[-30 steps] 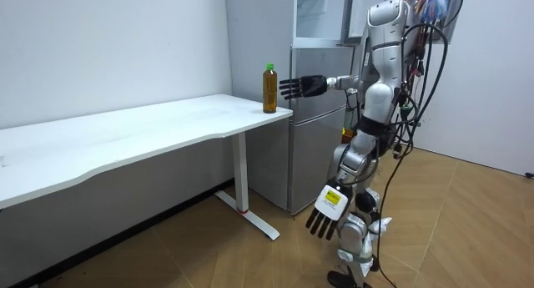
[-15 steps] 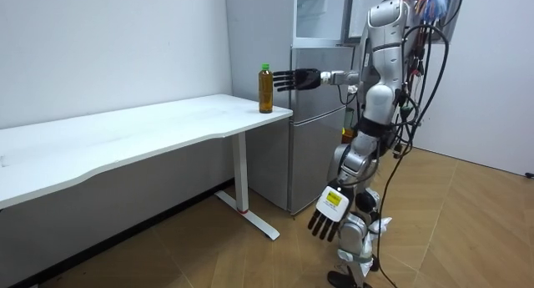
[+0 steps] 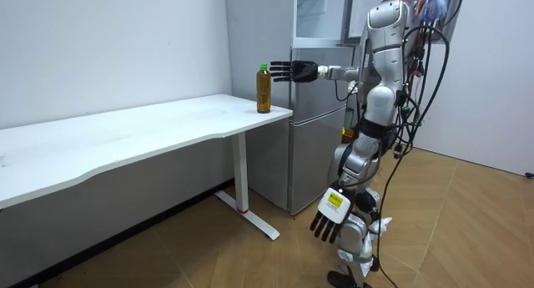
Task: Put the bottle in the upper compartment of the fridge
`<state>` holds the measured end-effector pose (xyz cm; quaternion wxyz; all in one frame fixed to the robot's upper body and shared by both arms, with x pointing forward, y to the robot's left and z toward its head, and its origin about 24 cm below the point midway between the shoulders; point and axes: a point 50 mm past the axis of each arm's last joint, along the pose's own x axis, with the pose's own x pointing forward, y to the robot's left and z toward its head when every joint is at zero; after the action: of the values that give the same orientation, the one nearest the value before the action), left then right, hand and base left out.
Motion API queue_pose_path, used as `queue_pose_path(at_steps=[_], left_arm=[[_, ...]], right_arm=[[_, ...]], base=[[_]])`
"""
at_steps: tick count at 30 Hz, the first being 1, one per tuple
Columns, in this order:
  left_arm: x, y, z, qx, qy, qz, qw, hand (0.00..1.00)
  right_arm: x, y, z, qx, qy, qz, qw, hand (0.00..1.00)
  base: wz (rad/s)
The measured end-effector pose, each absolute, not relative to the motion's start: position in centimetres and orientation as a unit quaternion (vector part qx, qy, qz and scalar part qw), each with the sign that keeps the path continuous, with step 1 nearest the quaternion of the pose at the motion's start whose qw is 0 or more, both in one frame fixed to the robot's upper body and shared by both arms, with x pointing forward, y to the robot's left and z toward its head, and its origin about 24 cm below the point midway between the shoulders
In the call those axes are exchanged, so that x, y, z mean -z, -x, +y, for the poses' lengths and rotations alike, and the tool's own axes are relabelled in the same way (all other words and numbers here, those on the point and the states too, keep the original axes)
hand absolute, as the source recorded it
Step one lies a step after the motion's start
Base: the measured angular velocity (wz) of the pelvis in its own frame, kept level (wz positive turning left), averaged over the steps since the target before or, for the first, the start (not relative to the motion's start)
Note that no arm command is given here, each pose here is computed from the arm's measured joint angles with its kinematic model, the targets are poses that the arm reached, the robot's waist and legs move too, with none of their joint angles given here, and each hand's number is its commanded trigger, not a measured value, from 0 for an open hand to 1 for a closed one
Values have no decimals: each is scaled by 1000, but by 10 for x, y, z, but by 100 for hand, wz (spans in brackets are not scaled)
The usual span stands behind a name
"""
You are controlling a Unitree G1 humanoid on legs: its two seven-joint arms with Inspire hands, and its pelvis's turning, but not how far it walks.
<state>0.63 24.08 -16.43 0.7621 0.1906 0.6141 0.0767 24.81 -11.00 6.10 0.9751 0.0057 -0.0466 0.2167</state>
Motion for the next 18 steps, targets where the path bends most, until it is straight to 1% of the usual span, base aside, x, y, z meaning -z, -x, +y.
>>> queue_pose_path(at_steps=[9,18], left_arm=[[164,-6,242,-75,-196,614,761,0],[164,-5,242,-74,-194,615,760,0]], right_arm=[[-78,-253,-110,-193,-24,-80,978,0],[-80,-253,-111,-180,-39,-84,979,0]], base=[[0],[1]])
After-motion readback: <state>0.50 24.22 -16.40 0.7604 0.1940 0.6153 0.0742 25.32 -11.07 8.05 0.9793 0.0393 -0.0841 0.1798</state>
